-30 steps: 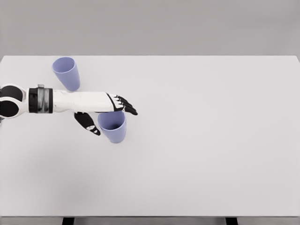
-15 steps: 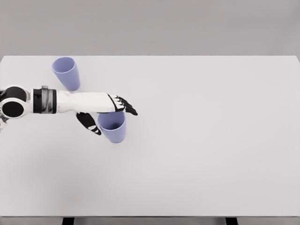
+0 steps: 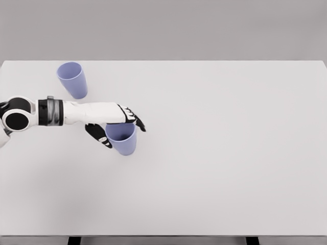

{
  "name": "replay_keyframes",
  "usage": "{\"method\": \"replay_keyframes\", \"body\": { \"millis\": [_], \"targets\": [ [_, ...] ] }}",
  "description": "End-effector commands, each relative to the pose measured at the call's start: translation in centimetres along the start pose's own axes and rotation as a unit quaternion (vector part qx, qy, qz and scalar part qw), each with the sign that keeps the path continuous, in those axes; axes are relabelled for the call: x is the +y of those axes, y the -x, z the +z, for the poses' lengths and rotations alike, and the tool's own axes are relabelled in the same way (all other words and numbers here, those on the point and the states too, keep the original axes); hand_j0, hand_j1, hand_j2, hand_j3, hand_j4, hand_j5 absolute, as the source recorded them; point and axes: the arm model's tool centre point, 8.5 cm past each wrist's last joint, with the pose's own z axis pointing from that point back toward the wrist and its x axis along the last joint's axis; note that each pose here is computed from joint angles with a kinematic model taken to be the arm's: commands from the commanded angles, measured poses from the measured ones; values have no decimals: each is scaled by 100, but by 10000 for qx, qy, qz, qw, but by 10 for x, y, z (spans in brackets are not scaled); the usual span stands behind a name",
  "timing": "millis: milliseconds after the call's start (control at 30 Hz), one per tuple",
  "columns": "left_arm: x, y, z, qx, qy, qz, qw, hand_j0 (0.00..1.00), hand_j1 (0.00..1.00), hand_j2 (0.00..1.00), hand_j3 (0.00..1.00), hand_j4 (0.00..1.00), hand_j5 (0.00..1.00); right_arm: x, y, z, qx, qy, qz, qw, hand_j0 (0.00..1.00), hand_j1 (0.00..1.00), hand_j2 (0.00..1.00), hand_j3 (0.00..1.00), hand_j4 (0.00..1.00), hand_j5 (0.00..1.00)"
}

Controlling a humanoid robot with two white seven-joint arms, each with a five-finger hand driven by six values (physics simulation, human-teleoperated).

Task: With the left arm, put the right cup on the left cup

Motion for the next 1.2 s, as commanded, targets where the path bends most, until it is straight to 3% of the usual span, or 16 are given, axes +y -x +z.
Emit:
{"method": "replay_keyframes", "body": {
  "millis": [0, 100, 200, 300, 400, 600, 900, 1067, 1167],
  "targets": [
    [-2, 1, 3, 34, 71, -50, 10000, 66, 66, 66, 66, 66, 66, 0, 0, 0, 1, 4, 5, 10000, 100, 100, 100, 100, 100, 100],
    [16, -2, 9, 12, -216, -107, 9997, 60, 60, 60, 60, 60, 60, 0, 0, 0, 1, -4, 5, 10000, 100, 100, 100, 100, 100, 100],
    [21, -3, 17, 18, -264, -80, 9996, 56, 56, 56, 56, 56, 56, 0, 0, 0, 1, 4, 5, 10000, 100, 100, 100, 100, 100, 100],
    [40, -2, 38, 137, -438, -133, 9989, 54, 54, 54, 54, 54, 54, 0, 0, 0, 1, -4, 5, 10000, 100, 100, 100, 100, 100, 100],
    [54, 1, 56, 327, -480, -267, 9980, 44, 44, 44, 44, 44, 44, 0, 0, 0, 1, -4, 5, 10000, 100, 100, 100, 100, 100, 100],
    [89, 6, 97, 670, -854, -336, 9935, 45, 45, 45, 45, 45, 45, 0, 0, 0, 1, -4, 5, 10000, 100, 100, 100, 100, 100, 100],
    [114, 23, 125, 1090, -1175, -314, 9866, 46, 46, 46, 46, 46, 46, 0, 0, 0, 1, -4, 5, 10000, 100, 100, 100, 100, 100, 100],
    [133, 24, 135, 1217, -1218, -456, 9840, 46, 46, 46, 46, 46, 46, 0, 0, 0, 1, -4, 5, 10000, 100, 100, 100, 100, 100, 100],
    [135, 21, 131, 1226, -855, -528, 9873, 46, 46, 46, 46, 46, 46, 0, 0, 0, 1, -4, 5, 10000, 100, 100, 100, 100, 100, 100]
  ]
}}
